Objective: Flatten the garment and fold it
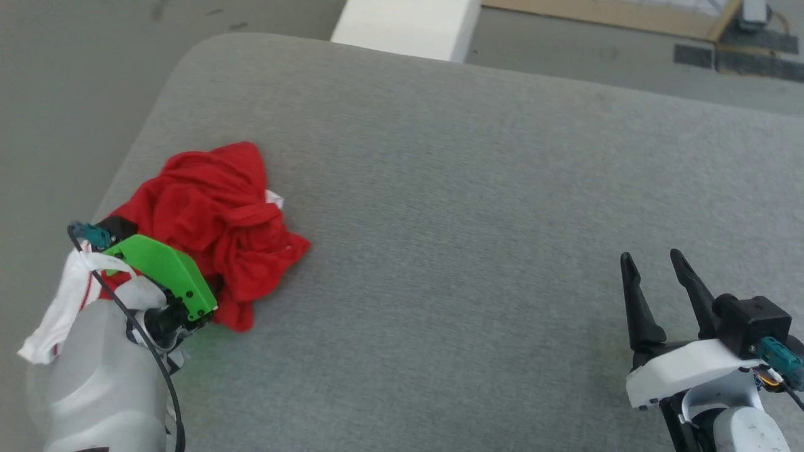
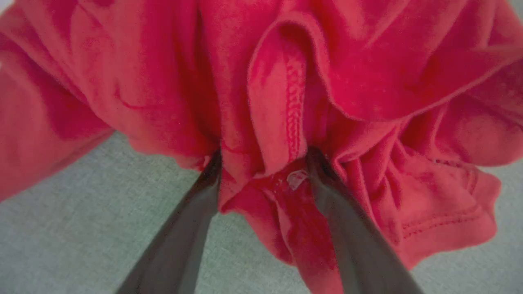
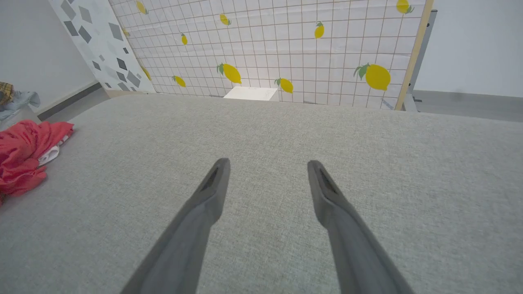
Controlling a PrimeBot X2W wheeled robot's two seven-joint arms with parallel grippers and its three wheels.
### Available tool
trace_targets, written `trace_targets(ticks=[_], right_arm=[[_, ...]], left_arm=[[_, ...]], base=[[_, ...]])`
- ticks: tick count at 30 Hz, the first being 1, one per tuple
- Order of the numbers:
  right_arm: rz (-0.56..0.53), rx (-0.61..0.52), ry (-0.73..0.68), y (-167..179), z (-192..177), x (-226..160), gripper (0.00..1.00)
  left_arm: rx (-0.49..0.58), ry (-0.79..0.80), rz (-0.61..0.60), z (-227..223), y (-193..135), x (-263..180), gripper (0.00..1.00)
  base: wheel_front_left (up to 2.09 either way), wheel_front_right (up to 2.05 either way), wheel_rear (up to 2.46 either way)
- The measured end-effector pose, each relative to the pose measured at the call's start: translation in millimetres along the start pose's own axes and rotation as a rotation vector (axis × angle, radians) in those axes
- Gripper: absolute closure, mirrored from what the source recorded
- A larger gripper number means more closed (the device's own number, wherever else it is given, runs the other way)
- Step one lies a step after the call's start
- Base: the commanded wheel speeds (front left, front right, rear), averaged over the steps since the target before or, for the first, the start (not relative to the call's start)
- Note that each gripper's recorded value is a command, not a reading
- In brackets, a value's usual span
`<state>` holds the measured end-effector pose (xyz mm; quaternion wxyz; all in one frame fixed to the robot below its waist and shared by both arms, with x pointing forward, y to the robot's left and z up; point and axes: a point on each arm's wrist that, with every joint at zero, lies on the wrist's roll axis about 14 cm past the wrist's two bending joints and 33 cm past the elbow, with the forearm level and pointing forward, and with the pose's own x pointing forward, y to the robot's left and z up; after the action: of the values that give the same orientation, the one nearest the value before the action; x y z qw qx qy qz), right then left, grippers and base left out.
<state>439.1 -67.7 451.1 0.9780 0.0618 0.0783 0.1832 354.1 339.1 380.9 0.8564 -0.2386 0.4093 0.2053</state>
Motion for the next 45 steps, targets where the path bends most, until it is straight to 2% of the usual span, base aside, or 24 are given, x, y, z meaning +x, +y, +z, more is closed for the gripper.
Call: trace_targets(ticks=[3,6,7,8,11,14,16,20,22,24,27,31,36,40,45], right_arm=[[-0.038,0.007,0.019,-14,-8,-5,0.0],[-0.066,0.021,0.033,-23,-15,-9,0.0],[-0.074,0.026,0.035,-26,-17,-10,0.0],[-0.079,0.031,0.038,-27,-18,-11,0.0],[-0.082,0.042,0.039,-27,-21,-13,0.0],[-0.073,0.051,0.031,-23,-20,-14,0.0],[-0.063,0.057,0.023,-19,-18,-15,0.0],[-0.046,0.064,-0.01,-11,-7,-18,0.0],[-0.042,0.066,-0.025,-8,-1,-21,0.0],[-0.046,0.068,-0.046,-8,5,-25,0.0],[-0.061,0.074,-0.074,-11,14,-33,0.0],[-0.107,0.076,-0.082,-23,14,-50,0.0],[-0.181,0.08,-0.099,-43,17,-70,0.0],[-0.228,0.08,-0.112,-56,20,-84,0.0],[-0.261,0.083,-0.118,-64,20,-93,0.0]], left_arm=[[0.025,0.058,0.017,-8,-3,12,0.0],[0.039,0.042,0.02,-4,-5,21,0.0],[0.042,0.013,0.016,0,-8,23,0.97],[0.047,-0.013,0.014,3,-9,25,1.0],[0.064,-0.131,-0.025,22,-19,23,1.0],[0.097,-0.264,-0.102,44,-41,13,1.0],[0.135,-0.397,-0.164,76,-62,-4,1.0],[0.204,-0.701,-0.34,153,-126,-69,1.0],[0.244,-0.807,-0.423,175,-156,-103,1.0],[0.276,-0.906,-0.533,189,-191,-143,1.0],[0.325,-0.974,-0.718,183,-243,-194,1.0],[0.38,-0.887,-0.889,144,-291,-213,1.0],[0.462,-0.585,-0.971,47,-316,-173,1.0],[0.504,-0.237,-0.976,-59,-310,-131,1.0],[0.634,0.2,-0.903,-184,-267,-103,1.0]], base=[[0.0,0.0,0.0],[0.0,0.0,0.0],[0.0,0.0,0.0],[0.0,0.0,0.0],[0.0,0.0,0.0],[0.0,0.0,0.0],[0.0,0.0,0.0],[0.0,0.0,0.0],[0.0,0.0,0.0],[0.0,0.0,0.0],[0.0,0.0,0.0],[0.0,0.0,0.0],[0.0,0.0,0.0],[0.0,0.0,0.0],[0.0,0.0,0.0]])
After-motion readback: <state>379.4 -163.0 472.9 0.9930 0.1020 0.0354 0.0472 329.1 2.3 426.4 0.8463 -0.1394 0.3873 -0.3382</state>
